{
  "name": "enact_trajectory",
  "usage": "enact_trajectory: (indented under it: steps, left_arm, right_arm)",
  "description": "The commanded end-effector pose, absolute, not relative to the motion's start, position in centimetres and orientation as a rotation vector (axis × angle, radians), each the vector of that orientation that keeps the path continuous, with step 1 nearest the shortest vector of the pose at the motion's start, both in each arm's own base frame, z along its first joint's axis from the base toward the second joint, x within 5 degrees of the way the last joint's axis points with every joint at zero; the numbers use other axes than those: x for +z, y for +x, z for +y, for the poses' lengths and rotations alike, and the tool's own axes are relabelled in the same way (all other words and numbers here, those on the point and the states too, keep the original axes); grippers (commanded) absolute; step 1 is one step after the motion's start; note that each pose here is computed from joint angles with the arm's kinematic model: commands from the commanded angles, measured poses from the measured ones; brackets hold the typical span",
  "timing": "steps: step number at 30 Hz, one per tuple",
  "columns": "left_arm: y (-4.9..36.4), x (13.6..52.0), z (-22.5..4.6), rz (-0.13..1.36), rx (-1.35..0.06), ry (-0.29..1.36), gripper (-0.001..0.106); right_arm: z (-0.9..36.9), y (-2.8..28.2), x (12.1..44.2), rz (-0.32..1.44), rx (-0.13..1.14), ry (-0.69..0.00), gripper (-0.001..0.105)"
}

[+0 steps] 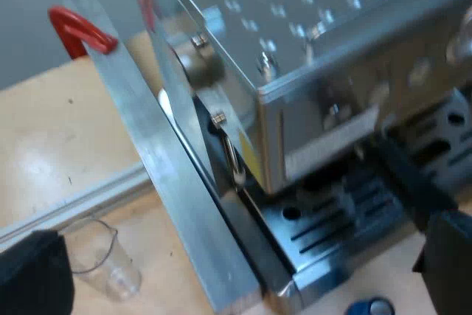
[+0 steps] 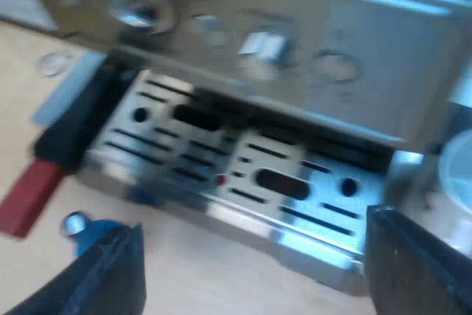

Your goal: Put the handle in the coffee machine

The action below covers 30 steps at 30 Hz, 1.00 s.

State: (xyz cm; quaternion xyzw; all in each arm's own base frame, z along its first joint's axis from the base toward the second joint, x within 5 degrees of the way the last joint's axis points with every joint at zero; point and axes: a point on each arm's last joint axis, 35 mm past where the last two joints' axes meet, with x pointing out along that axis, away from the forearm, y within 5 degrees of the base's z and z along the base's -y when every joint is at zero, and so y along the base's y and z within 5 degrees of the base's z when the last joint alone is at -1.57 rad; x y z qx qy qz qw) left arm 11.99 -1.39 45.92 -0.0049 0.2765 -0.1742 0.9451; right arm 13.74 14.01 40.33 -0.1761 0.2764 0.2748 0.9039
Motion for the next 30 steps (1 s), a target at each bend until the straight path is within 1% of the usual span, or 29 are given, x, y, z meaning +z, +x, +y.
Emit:
enact_trajectory:
  steps: [1,5,7,8,12,13,14,16,19,21,22,25,27,30]
  left_arm:
    - [11.7,46.7,-1.3,0.537,-0.329,-0.065,0.098]
    - [11.6,46.8,-1.3,0.544,-0.317,-0.108,0.098]
    - [11.6,46.7,-1.3,0.561,-0.304,-0.155,0.098]
    - [11.5,46.6,-1.3,0.565,-0.303,-0.156,0.098]
    - [11.4,46.5,-1.3,0.581,-0.302,-0.158,0.098]
    - [11.4,46.5,-1.4,0.581,-0.308,-0.16,0.098]
    - [11.4,46.5,-1.4,0.581,-0.312,-0.161,0.098]
    - [11.4,46.5,-1.4,0.581,-0.319,-0.163,0.098]
    - [11.4,46.5,-1.4,0.58,-0.32,-0.161,0.098]
    - [11.4,46.5,-1.4,0.579,-0.322,-0.153,0.098]
    - [11.4,46.5,-1.4,0.578,-0.324,-0.146,0.098]
    - [11.3,46.5,-1.4,0.573,-0.324,-0.145,0.098]
    - [11.0,46.6,-1.4,0.564,-0.325,-0.144,0.098]
    - [10.1,46.9,-1.4,0.539,-0.326,-0.14,0.098]
  right_arm:
    - [12.3,14.2,41.3,0.584,0.513,-0.382,0.064]
    - [10.6,15.2,41.7,0.606,0.424,-0.386,0.064]
    - [9.1,15.6,42.0,0.604,0.356,-0.37,0.064]
    - [8.7,15.6,42.0,0.605,0.343,-0.364,0.064]
    - [6.4,16.0,42.4,0.606,0.247,-0.305,0.064]
    - [5.5,16.0,42.6,0.604,0.198,-0.287,0.064]
    - [5.3,16.0,42.6,0.603,0.192,-0.287,0.064]
    - [3.6,15.8,43.0,0.593,0.107,-0.276,0.064]
    - [2.9,15.6,43.2,0.586,0.074,-0.281,0.064]
    - [1.9,15.2,43.4,0.577,0.024,-0.272,0.064]
    - [0.8,14.6,43.6,0.575,0.008,-0.266,0.064]
    - [-0.3,13.9,43.4,0.614,-0.003,-0.231,0.064]
    - [-0.8,13.7,43.2,0.633,-0.02,-0.222,0.064]
    - [-1.0,13.5,43.2,0.638,-0.012,-0.217,0.064]
